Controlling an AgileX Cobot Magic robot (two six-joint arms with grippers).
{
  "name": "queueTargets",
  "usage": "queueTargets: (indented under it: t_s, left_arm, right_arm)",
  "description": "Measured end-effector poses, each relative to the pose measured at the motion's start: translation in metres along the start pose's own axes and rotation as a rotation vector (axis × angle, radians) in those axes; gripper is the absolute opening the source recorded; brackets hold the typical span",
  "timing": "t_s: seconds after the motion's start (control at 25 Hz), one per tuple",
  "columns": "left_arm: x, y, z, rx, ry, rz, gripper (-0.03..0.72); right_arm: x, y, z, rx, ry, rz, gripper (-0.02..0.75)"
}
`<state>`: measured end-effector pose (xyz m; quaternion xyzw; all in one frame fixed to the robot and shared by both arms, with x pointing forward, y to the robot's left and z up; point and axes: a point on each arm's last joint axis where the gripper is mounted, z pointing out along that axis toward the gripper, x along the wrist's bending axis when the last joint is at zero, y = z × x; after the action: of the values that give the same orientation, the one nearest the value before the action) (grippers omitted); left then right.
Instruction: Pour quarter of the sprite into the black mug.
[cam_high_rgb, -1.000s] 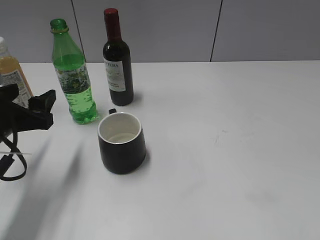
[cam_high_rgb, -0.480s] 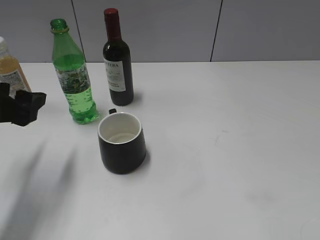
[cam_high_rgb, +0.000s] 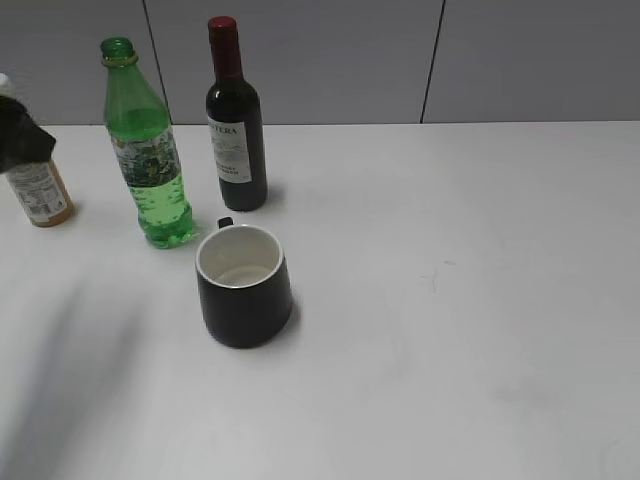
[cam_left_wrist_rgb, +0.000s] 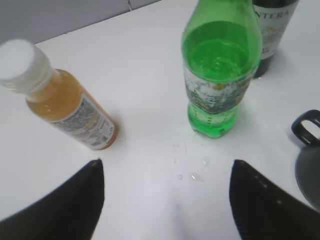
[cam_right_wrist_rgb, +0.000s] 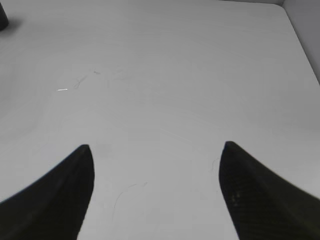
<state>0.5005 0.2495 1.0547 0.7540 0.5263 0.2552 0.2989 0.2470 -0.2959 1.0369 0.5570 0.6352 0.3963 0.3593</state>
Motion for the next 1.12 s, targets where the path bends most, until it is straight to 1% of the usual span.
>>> queueTargets:
  t_s: [0.08, 0.16, 0.28, 0.36, 0.44, 0.6, 0.68, 0.84, 1.12]
  left_arm:
    - [0.004, 0.013, -0.01, 0.03, 0.019, -0.014, 0.593]
    - [0.007, 0.025, -0.02, 0.057, 0.039, -0.006, 0.592]
    - [0.016, 0.034, -0.033, 0.078, 0.065, -0.024, 0.592]
    - [0.025, 0.034, -0.037, 0.101, 0.085, -0.054, 0.592]
    - [0.035, 0.027, -0.039, 0.153, 0.109, -0.084, 0.592]
    - [0.047, 0.016, -0.052, 0.233, 0.138, -0.136, 0.591]
    - [0.048, 0.014, -0.063, 0.233, 0.145, -0.144, 0.591]
    - [0.039, 0.007, -0.089, 0.194, 0.133, -0.15, 0.591]
    - [0.019, -0.034, -0.121, 0.14, 0.125, -0.127, 0.591]
  right_arm:
    - [0.0, 0.0, 0.0, 0.0, 0.0, 0.0, 0.59]
    - [0.0, 0.0, 0.0, 0.0, 0.0, 0.0, 0.59]
    - [0.0, 0.0, 0.0, 0.0, 0.0, 0.0, 0.59]
    - [0.0, 0.0, 0.0, 0.0, 0.0, 0.0, 0.59]
    - [0.0, 0.0, 0.0, 0.0, 0.0, 0.0, 0.59]
    - [0.0, 0.0, 0.0, 0.0, 0.0, 0.0, 0.59]
    - [0.0, 0.0, 0.0, 0.0, 0.0, 0.0, 0.59]
    - [0.0, 0.0, 0.0, 0.0, 0.0, 0.0, 0.59]
    - [0.0, 0.0, 0.0, 0.0, 0.0, 0.0, 0.59]
